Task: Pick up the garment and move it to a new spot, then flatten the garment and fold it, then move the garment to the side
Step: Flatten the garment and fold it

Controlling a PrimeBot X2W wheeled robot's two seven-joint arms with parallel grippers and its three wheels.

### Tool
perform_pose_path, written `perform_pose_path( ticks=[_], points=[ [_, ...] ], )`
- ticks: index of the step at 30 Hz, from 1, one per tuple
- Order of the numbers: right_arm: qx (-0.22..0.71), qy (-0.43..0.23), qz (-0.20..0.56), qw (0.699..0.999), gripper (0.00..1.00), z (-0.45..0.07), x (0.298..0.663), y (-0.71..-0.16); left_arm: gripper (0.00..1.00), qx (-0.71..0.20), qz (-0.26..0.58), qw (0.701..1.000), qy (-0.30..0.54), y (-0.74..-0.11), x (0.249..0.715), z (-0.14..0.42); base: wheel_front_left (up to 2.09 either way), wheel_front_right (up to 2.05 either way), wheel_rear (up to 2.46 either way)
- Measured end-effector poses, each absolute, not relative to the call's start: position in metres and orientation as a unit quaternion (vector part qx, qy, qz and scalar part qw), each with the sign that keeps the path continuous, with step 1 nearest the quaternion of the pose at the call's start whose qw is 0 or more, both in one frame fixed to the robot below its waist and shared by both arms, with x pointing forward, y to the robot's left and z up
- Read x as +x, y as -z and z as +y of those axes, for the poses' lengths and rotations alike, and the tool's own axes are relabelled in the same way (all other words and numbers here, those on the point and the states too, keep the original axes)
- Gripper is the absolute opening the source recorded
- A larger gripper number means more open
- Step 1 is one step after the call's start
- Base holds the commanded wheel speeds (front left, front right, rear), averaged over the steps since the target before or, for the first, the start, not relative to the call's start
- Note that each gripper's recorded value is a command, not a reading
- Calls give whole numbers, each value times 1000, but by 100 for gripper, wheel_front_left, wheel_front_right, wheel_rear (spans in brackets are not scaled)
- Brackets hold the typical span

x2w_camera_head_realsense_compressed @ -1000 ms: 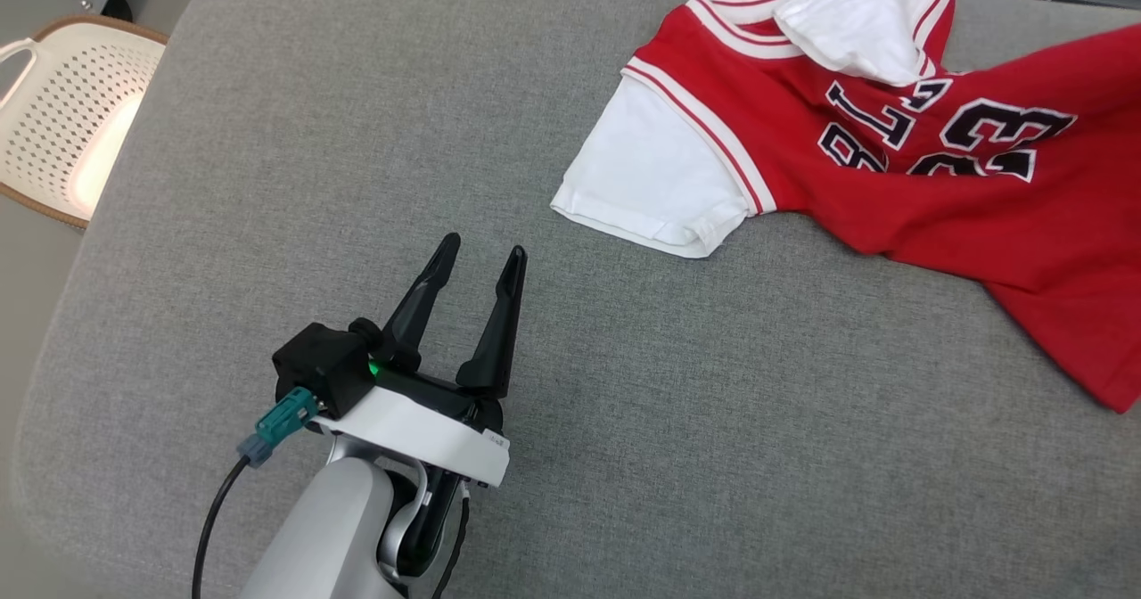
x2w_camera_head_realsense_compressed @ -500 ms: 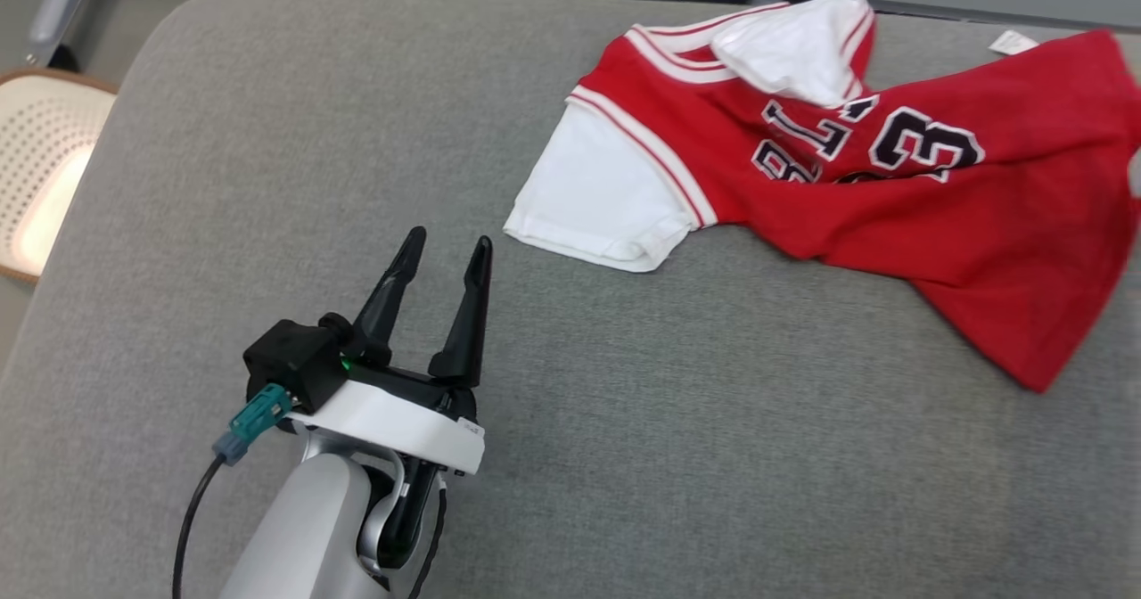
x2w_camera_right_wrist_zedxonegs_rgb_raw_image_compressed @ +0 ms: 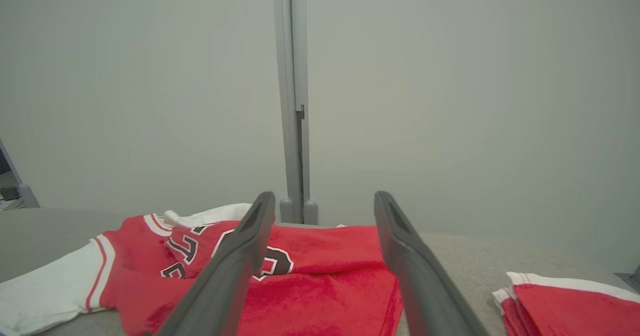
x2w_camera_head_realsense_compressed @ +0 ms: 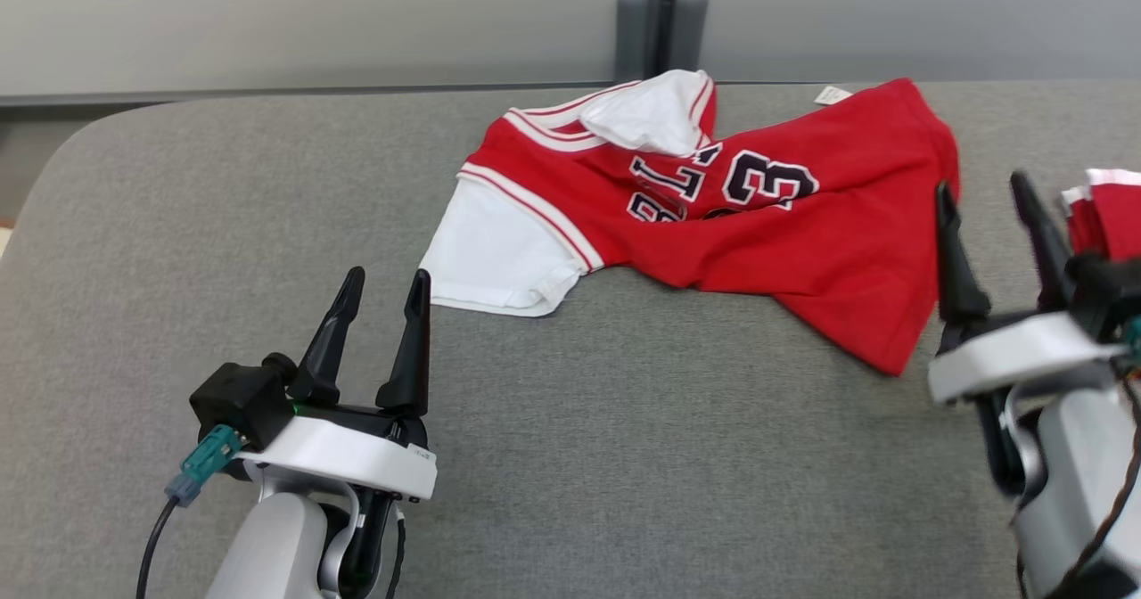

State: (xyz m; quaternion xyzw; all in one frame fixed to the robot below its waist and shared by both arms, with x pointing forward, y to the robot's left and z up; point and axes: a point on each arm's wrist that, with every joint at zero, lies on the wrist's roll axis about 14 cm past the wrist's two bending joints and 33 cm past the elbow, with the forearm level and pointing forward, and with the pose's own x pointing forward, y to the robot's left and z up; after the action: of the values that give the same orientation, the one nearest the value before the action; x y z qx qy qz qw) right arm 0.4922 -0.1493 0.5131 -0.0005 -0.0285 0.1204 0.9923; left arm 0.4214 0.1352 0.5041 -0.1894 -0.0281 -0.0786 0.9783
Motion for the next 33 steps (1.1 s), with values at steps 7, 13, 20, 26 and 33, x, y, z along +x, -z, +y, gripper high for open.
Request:
perform_pose_path(
  ticks=[7,13,20,26,33],
  points=[
    [46,-96,0,994,100,-147,434,-483,100,-194,-27,976,93,-505,420,124,0,0,0],
    [73,-86,16,993,100,-142,411,-470,100,-194,-20,975,105,-501,420,115,0,0,0],
    [82,-78,65,991,100,-142,406,-444,100,-192,-17,975,113,-500,421,110,0,0,0],
    [99,-65,102,988,100,-145,411,-426,100,-190,-12,976,107,-496,419,114,0,0,0],
    [139,-49,169,975,100,-143,416,-393,100,-189,-7,977,94,-491,417,124,0,0,0]
  ],
)
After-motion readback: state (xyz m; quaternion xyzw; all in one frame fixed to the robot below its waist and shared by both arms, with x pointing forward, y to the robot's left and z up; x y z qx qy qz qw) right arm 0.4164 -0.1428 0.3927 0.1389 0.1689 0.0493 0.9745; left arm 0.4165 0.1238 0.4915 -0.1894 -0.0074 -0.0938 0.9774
